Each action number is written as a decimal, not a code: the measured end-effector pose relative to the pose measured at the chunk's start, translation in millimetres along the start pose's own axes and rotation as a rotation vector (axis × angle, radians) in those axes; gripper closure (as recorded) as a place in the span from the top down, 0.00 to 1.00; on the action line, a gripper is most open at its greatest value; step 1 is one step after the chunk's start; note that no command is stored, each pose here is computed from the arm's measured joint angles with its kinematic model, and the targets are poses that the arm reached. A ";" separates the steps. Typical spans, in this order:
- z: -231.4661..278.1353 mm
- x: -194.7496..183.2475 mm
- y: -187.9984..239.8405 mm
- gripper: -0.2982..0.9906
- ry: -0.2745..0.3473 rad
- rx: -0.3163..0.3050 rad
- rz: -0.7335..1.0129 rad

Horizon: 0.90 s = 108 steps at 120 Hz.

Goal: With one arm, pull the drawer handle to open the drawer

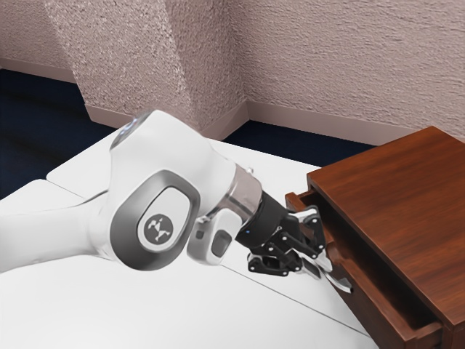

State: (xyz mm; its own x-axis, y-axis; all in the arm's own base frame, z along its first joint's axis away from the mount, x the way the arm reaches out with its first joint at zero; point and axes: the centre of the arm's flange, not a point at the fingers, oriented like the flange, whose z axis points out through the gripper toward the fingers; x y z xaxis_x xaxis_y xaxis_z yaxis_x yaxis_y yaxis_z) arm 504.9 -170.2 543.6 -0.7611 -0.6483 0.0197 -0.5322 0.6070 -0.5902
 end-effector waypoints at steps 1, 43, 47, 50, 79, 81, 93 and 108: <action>0.0 0.1 0.1 0.26 0.000 0.000 0.000; -9.0 6.9 16.7 0.30 -0.006 -0.011 0.020; -10.9 8.0 18.5 0.30 -0.006 -0.011 0.021; -12.0 8.6 20.3 0.30 -0.006 -0.011 0.021; -18.5 18.1 37.7 0.30 0.009 -0.013 0.021; -19.6 18.7 38.7 0.30 0.009 -0.012 0.022; -27.1 23.7 43.8 0.29 0.012 -0.007 0.028; -31.5 28.8 50.7 0.29 0.017 -0.005 0.031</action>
State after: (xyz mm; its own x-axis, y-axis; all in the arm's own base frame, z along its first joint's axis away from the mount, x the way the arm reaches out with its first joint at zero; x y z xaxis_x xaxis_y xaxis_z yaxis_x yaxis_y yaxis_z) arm 444.3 -143.6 539.6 -0.7837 -0.6209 0.0151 -0.5097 0.6292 -0.5868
